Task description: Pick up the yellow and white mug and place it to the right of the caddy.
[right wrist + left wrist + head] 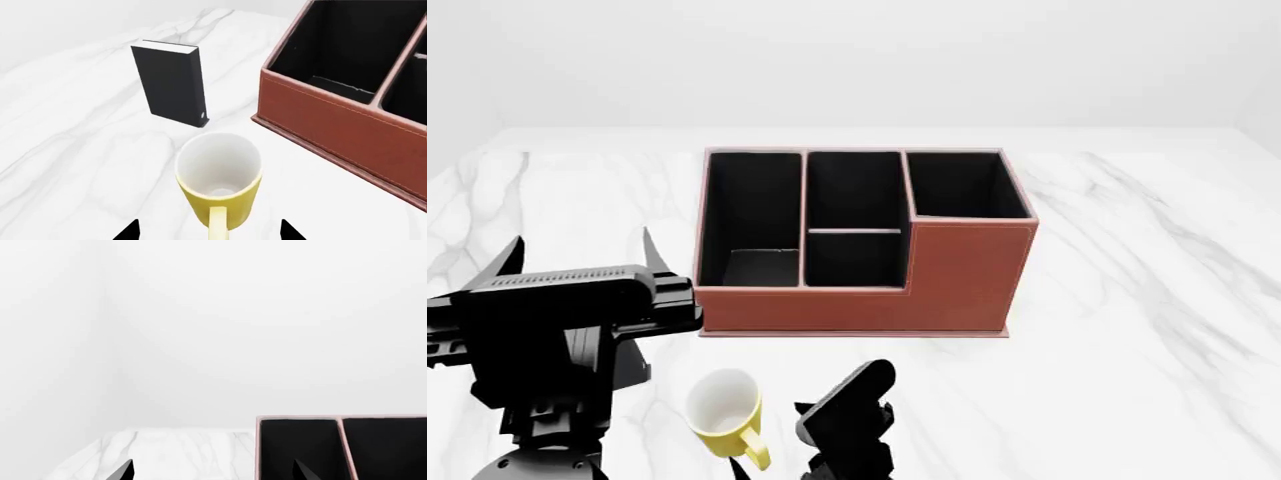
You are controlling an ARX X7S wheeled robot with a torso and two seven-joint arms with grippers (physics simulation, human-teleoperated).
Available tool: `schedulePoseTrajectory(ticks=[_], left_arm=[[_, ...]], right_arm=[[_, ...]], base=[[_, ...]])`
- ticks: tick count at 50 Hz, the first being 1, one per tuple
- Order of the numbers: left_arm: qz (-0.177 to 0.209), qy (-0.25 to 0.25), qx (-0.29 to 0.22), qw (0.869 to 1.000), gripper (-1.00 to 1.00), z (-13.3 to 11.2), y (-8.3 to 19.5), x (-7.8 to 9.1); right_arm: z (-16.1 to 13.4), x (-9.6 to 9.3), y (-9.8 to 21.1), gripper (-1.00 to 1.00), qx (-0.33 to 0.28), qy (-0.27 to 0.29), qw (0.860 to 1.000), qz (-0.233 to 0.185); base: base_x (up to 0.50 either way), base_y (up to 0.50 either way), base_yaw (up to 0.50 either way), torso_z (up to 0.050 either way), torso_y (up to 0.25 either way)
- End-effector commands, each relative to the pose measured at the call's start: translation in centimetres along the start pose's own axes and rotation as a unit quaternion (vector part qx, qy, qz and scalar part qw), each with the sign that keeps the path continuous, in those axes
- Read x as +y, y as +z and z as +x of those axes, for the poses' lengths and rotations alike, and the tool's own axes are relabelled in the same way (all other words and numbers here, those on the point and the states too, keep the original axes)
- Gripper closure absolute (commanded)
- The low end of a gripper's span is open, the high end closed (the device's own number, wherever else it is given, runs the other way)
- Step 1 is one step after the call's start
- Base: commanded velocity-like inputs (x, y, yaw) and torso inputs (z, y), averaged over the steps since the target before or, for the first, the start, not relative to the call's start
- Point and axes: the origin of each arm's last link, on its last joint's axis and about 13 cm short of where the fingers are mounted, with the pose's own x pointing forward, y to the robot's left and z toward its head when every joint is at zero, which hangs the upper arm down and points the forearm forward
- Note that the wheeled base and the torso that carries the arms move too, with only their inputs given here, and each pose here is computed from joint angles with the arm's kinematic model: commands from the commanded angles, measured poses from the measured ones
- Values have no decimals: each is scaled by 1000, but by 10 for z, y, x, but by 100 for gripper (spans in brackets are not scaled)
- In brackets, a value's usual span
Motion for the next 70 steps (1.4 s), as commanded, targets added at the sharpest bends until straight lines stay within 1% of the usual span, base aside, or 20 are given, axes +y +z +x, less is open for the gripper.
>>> schedulePoseTrajectory(ticks=[1, 17, 48, 49, 70], left_arm=[[-1, -4, 0, 1000, -100, 1, -1, -1], [0, -6, -3, 1000, -100, 0, 2, -1], [-1, -8, -3, 1000, -100, 0, 1, -1], [-1, -8, -3, 1000, -100, 0, 0, -1], [-2, -10, -4, 1000, -100, -2, 1, 0]], right_arm=[[12, -10, -8, -100, 25, -13, 1000, -3], [26, -20, -16, -100, 46, -14, 999, 4], [45, -31, -37, -100, 85, -5, 996, 21], [45, -32, -38, 100, 86, -5, 996, 22], [40, -27, -32, 100, 73, -5, 997, -4]], base=[[0, 0, 0, 0, 0], [0, 0, 0, 0, 0], [0, 0, 0, 0, 0], [0, 0, 0, 0, 0], [0, 0, 0, 0, 0]])
